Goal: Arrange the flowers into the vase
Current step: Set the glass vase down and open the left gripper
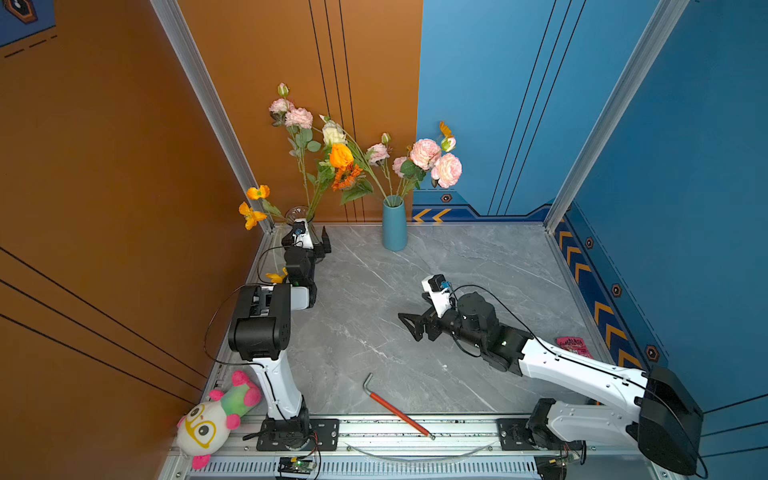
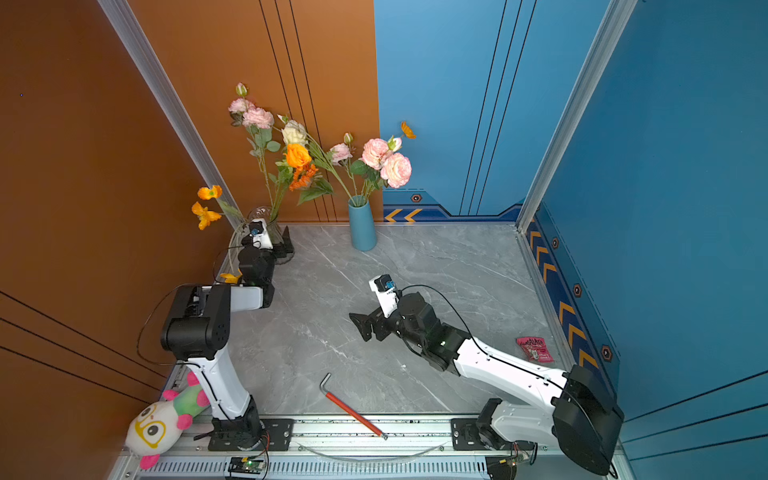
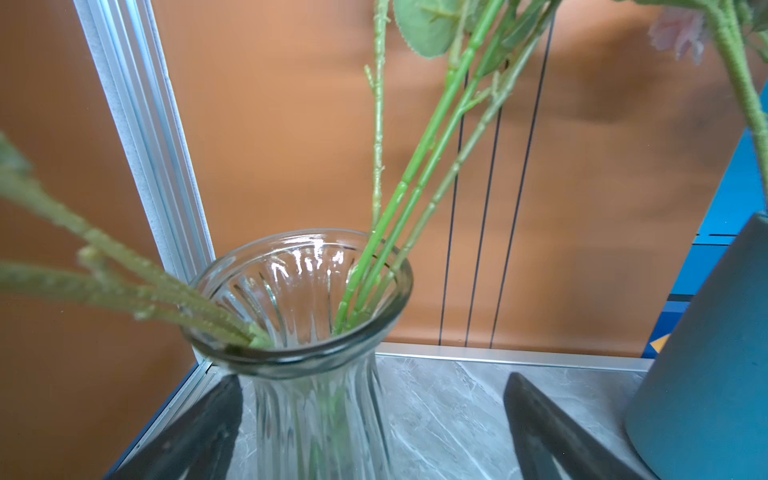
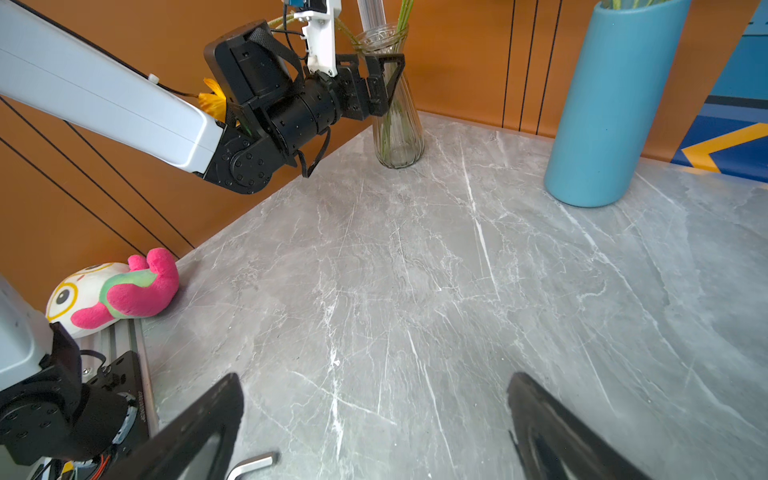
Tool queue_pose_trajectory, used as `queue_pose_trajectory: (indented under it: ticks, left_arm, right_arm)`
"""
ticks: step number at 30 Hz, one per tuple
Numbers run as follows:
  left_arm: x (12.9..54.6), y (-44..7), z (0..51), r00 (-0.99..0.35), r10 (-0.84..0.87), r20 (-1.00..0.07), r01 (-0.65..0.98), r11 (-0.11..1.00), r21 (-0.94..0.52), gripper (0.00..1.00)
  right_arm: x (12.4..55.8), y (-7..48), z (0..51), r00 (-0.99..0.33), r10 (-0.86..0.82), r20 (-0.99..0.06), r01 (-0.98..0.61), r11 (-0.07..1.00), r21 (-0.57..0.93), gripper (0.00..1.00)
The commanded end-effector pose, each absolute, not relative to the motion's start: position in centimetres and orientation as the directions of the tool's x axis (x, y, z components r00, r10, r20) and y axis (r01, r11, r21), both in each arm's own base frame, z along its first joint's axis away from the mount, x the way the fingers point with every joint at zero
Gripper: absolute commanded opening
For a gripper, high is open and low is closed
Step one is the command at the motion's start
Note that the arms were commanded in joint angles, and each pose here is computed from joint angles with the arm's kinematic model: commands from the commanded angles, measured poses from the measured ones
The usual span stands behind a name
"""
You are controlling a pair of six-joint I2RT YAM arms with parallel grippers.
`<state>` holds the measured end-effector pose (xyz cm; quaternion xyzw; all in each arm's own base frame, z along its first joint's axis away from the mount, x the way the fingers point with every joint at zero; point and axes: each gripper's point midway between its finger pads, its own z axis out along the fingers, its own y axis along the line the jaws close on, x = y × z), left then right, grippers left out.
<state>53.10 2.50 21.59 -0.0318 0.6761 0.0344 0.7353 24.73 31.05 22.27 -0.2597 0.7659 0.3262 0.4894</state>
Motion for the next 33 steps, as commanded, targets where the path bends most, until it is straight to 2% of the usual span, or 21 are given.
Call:
queue_pose_trajectory:
  ticks: [1,4,8,17,20,28,33]
  left_arm:
    - [51.6,2.0,22.0,0.067,0.061,-0.996,-0.131,0.990,0.052,0.98]
    - [50.2,1.9,22.1,0.043,0.117,-0.992,-0.181,0.978,0.108,0.98]
    - [48.2,2.2,22.3,0.018,0.108,-0.994,-0.205,0.973,0.102,0.98]
    - [43.2,-1.2,24.6,0.073,0.104,-0.992,-0.094,0.991,0.097,0.98]
    - [41.9,-2.2,25.0,0.057,0.085,-0.995,-0.057,0.995,0.081,0.98]
    - [37.2,-3.2,23.4,-0.093,-0.001,-0.996,-0.036,0.999,0.002,0.98]
    - [33.0,-4.5,22.0,-0.075,-0.016,-0.997,-0.014,1.000,-0.015,0.98]
  right_arm:
    - [24.3,29.6,21.2,-0.425,-0.072,-0.902,-0.674,0.691,0.262,1.00]
    - [23.8,29.0,21.5,-0.425,-0.068,-0.903,-0.666,0.699,0.261,1.00]
    - [23.4,28.5,21.6,-0.424,-0.066,-0.903,-0.659,0.706,0.257,1.00]
    - [22.6,27.8,22.0,-0.411,-0.044,-0.911,-0.649,0.716,0.258,1.00]
    - [22.4,27.3,21.7,-0.415,-0.039,-0.909,-0.635,0.728,0.259,1.00]
    - [22.1,25.7,21.7,-0.420,-0.027,-0.907,-0.602,0.756,0.256,1.00]
    - [21.8,23.9,20.9,-0.421,-0.020,-0.907,-0.565,0.788,0.244,1.00]
